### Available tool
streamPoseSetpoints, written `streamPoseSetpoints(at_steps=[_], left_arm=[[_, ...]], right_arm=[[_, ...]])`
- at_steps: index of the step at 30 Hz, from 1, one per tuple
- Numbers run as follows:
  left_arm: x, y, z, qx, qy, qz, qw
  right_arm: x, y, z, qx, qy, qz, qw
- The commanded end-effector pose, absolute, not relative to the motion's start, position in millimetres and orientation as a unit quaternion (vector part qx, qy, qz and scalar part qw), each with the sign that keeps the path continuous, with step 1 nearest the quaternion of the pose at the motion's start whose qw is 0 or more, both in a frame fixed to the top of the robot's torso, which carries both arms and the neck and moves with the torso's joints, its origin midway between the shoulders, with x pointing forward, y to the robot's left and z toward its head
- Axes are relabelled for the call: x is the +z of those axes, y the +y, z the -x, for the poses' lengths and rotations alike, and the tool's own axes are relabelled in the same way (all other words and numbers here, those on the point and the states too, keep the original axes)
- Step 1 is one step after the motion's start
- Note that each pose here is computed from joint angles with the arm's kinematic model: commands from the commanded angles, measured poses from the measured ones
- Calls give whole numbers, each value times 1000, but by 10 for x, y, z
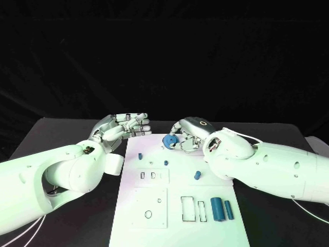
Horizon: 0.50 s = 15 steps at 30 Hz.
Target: Assemble the parts on the task board
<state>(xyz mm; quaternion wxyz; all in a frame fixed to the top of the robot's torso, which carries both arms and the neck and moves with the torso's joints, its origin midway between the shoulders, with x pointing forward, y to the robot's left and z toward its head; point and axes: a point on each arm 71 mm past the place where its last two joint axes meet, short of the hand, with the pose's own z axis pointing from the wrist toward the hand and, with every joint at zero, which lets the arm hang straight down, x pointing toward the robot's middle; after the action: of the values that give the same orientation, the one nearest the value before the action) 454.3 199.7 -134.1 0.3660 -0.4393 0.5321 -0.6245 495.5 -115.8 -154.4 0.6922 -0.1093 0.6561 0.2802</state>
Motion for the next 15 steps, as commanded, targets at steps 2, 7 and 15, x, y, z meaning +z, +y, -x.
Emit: streamPoseSetpoints(at_steps=[2, 7, 15], left_arm=[[-1325, 1967, -4540, -632, 532, 434, 359], [-1325, 1966, -4541, -632, 532, 434, 359], [-1325, 1961, -4540, -632, 532, 434, 359]], right_arm=[[-1593, -1041, -4973, 269, 654, 132, 695], [-1667, -933, -5001, 267, 661, 138, 687], [-1768, -824, -5040, 259, 674, 142, 677]])
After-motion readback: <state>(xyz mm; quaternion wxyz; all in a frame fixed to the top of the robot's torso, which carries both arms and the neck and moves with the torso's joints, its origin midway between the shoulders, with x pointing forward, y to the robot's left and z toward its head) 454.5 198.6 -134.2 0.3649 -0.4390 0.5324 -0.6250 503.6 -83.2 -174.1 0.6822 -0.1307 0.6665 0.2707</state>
